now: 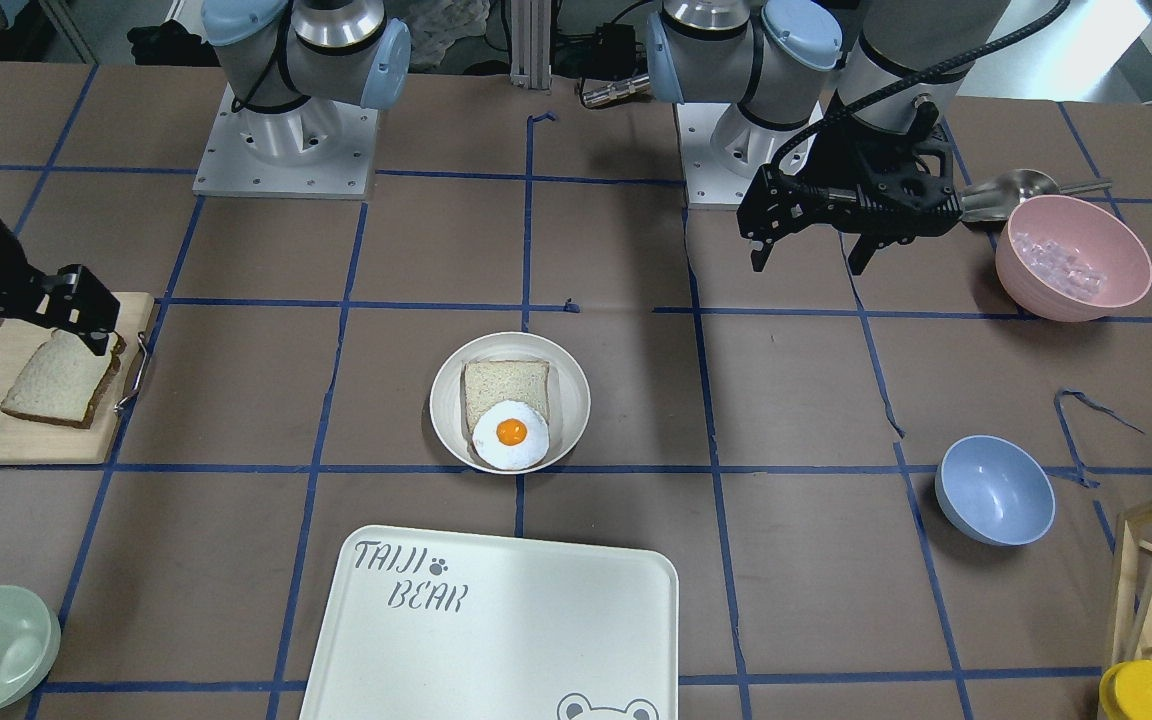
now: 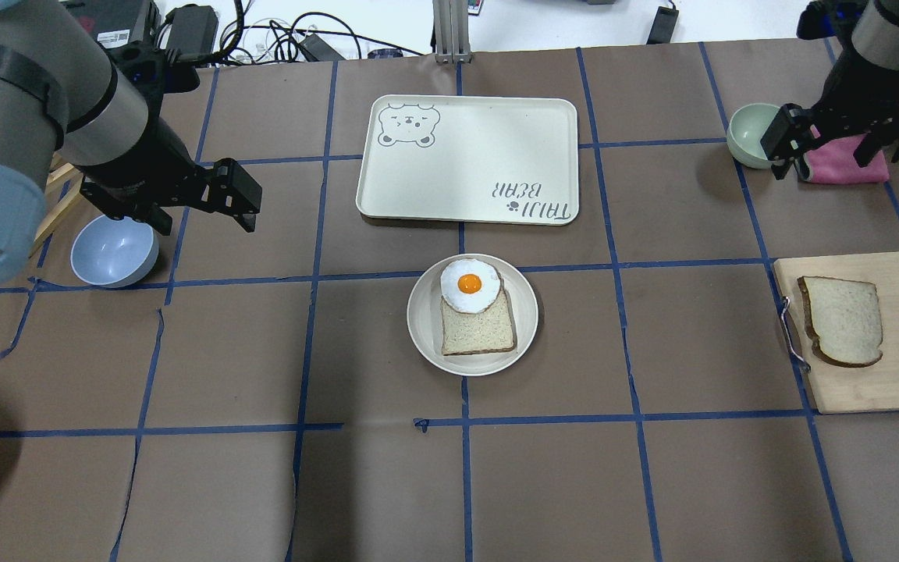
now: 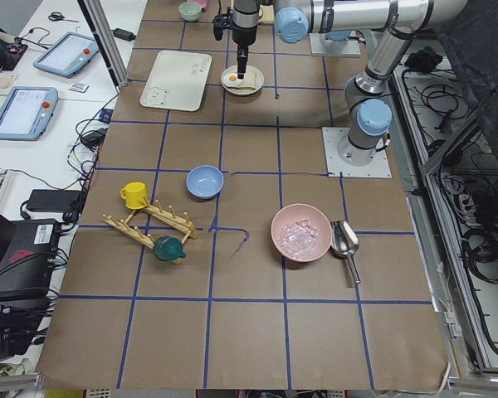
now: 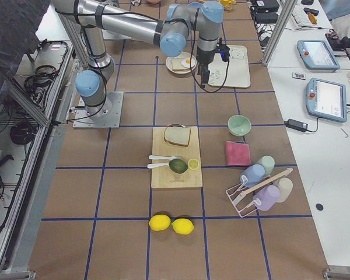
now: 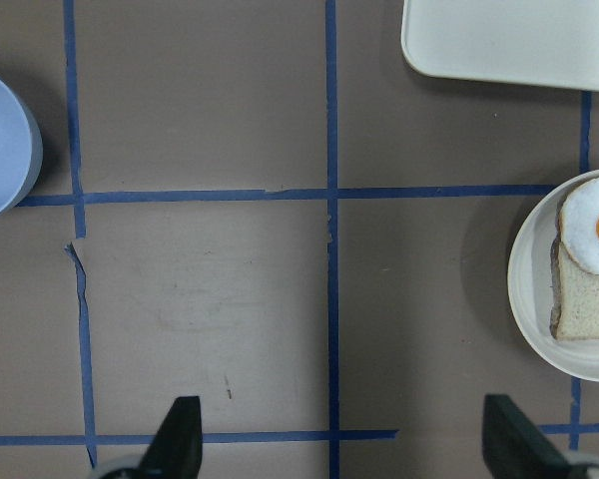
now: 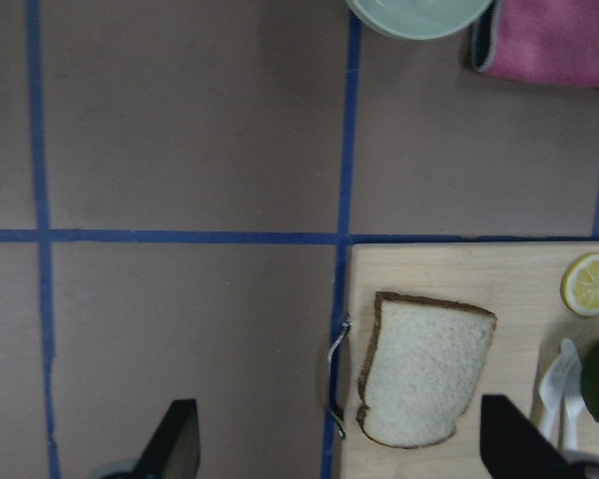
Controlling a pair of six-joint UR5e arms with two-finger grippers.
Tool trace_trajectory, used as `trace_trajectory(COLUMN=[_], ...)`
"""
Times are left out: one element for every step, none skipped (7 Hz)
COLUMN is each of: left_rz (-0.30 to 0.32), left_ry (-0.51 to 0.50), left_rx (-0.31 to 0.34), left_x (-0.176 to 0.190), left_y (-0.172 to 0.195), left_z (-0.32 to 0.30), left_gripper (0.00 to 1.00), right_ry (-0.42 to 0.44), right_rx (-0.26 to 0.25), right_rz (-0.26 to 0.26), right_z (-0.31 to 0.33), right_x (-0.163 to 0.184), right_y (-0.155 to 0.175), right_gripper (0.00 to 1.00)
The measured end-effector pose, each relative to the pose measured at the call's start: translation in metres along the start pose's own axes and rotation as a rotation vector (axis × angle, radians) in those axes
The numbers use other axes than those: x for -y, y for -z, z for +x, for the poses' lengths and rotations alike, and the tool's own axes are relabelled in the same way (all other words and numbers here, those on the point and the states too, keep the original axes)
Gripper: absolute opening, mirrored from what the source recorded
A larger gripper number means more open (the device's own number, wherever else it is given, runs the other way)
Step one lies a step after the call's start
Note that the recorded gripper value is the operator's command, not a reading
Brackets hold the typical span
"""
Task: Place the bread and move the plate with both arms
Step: 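Lower the right gripper and grasp the bread slice on the cutting board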
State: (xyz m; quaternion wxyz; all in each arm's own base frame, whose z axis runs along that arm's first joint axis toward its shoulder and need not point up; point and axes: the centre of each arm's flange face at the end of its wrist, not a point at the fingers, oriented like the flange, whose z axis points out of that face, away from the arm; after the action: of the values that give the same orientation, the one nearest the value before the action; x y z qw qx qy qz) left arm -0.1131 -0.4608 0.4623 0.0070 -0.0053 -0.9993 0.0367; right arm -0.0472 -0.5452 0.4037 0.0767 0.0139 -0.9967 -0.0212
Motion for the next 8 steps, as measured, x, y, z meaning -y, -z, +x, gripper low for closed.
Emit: trace_trajectory(left_rz=[0.000,0.000,0.000,0.000,0.000,-0.001,-0.002,-0.002], left_ry=[0.000,0.000,0.001,0.001,0.001,0.001,0.001,0.001], left_rx=[0.000,0.000,0.000,0.000,0.000,0.000,0.000,0.000], left_x=[0.000,0.000,0.000,0.000,0.000,0.000,0.000,0.000], left_y=[0.000,0.000,0.000,0.000,0.000,-0.001,-0.001,-0.001], left_z=[0.000,0.000,0.000,0.000,0.000,0.000,0.000,0.000], left_gripper=[1.00,1.00,1.00,1.00,1.00,1.00,1.00,1.00], right_ry=[-0.034,-0.063,-0.080,-0.084,-0.080,-0.073,-0.052,-0.020], right_rx=[-0.020,-0.026,-0.032,-0.040,-0.046,-0.056,-0.079,-0.107], right_rz=[-0.025,-0.030,-0.015,-0.004,-0.017,-0.040,-0.071,-0.101], right_z=[0.018,0.029,0.029,0.022,0.015,0.011,0.010,0.011], right_x=[-0.009,-0.018,-0.028,-0.038,-0.047,-0.055,-0.061,-0.065], right_y=[-0.036,-0.075,-0.113,-0.147,-0.177,-0.193,-0.203,-0.208], right_gripper=[0.99,0.98,0.89,0.74,0.46,0.27,0.15,0.13])
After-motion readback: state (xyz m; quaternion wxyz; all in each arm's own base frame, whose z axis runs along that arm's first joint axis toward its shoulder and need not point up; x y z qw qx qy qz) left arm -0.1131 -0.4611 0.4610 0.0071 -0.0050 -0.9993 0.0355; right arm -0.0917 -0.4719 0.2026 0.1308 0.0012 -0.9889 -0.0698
